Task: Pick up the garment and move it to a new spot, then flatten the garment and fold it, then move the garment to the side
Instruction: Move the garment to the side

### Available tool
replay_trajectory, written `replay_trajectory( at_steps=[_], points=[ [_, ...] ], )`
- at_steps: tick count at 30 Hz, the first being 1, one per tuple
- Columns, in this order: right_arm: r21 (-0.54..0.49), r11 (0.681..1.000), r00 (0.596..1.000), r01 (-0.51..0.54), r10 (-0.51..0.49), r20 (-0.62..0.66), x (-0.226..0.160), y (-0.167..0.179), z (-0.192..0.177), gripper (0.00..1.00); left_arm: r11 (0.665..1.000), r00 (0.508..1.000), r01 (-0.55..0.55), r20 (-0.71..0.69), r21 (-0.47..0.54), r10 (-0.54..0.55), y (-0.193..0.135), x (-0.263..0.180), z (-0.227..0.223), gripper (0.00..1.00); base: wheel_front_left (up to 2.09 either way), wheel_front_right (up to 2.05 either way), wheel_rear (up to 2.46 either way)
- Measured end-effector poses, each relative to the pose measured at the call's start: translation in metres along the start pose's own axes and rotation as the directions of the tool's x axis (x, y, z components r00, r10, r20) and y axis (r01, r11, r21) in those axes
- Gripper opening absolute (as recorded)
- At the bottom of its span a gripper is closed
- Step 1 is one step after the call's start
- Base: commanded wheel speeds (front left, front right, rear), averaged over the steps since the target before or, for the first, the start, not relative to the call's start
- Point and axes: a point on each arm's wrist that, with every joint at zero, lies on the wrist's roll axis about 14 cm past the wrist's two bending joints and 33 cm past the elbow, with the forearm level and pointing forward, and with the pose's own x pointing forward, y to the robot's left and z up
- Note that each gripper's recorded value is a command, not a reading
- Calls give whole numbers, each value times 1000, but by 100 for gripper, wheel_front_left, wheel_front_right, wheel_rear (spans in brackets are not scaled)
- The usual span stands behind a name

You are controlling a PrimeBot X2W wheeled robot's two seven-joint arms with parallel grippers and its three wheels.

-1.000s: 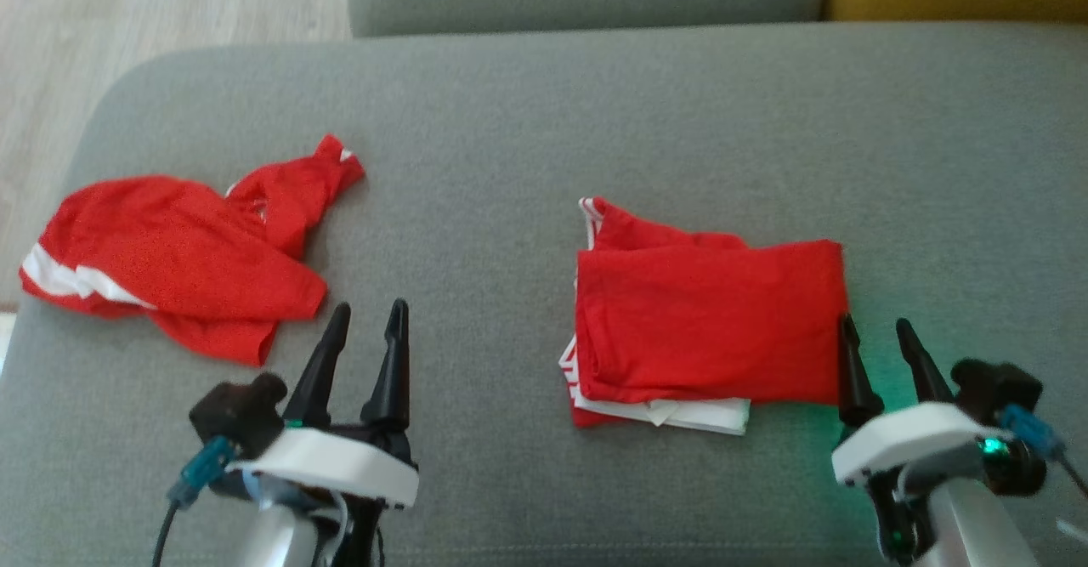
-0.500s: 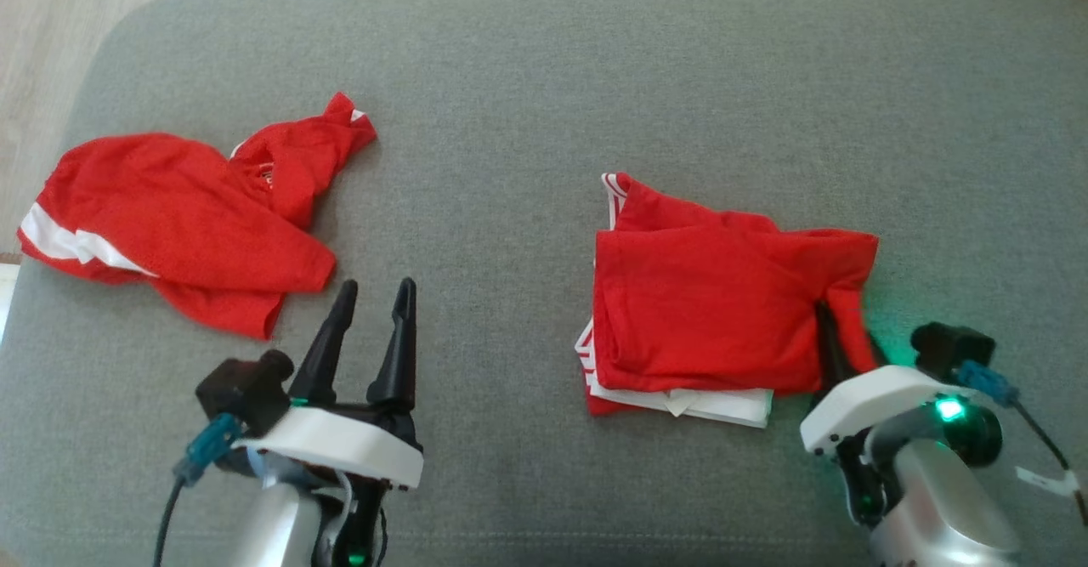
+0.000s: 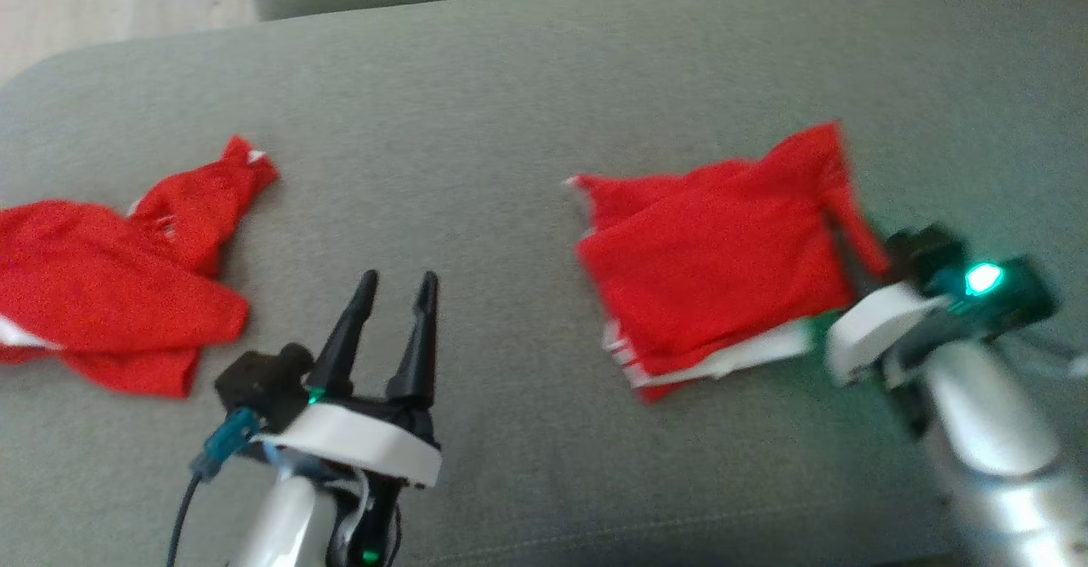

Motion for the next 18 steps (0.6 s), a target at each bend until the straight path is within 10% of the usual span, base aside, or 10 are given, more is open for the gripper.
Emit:
replay_trajectory(
  at_steps=[8, 18],
  points=[
    [-140, 970, 974, 199, -211, -81, -17, -125, 2, 0, 992, 992, 128, -1, -9, -128, -33, 36, -5, 100, 0, 0, 0],
    [-124, 949, 942, 290, -306, -138, -12, -168, -10, 0, 986, 983, 164, -73, -35, -166, -31, 54, -38, 100, 0, 0, 0]
  ],
)
